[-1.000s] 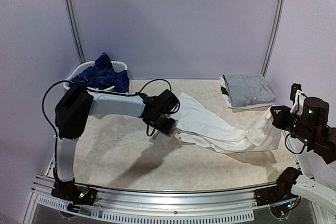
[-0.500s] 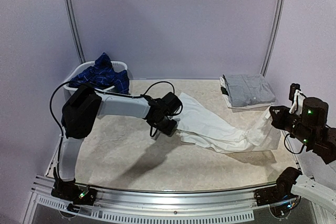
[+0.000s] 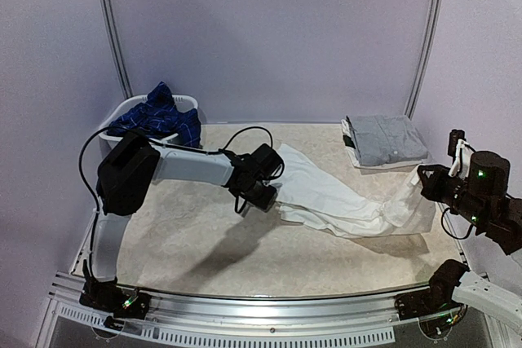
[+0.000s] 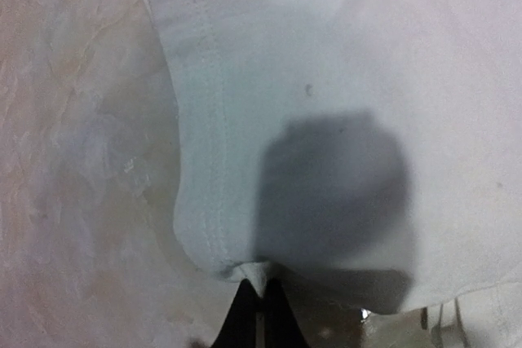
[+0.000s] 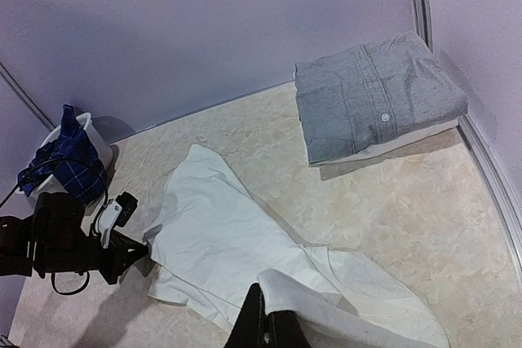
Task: Fold and stack the mixed laundry pile
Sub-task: Pick up the crumpled T-shirt from the center of the board.
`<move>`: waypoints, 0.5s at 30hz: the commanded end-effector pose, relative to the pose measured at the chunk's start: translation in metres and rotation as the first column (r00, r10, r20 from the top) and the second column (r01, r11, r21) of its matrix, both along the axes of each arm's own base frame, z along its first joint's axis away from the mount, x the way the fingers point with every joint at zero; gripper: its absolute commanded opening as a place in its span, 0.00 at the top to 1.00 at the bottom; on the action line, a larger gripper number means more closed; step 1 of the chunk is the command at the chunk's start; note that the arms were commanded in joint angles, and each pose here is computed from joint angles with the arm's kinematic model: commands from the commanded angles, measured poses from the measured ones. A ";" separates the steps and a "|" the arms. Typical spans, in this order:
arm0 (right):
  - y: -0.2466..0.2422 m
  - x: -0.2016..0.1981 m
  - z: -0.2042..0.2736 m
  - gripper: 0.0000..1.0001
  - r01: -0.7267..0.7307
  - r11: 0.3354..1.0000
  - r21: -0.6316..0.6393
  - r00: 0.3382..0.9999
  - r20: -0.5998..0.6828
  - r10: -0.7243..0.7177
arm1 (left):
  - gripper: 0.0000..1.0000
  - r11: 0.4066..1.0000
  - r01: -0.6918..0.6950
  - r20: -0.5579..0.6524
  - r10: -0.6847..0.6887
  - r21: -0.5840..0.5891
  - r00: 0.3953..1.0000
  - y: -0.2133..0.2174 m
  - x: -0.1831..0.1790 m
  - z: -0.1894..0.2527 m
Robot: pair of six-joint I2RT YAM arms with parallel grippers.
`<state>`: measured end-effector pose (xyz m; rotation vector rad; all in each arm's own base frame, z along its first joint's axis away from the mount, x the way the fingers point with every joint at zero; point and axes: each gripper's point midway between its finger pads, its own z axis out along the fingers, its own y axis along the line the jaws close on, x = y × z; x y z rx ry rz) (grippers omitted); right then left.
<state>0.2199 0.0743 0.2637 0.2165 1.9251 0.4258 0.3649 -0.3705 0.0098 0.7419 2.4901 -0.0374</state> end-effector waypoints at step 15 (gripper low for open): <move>-0.006 -0.004 0.010 0.99 0.020 0.999 0.047 0.998 0.053 -0.022 | 1.00 0.993 -0.062 0.168 0.079 -0.104 0.983 0.060 -0.019 0.083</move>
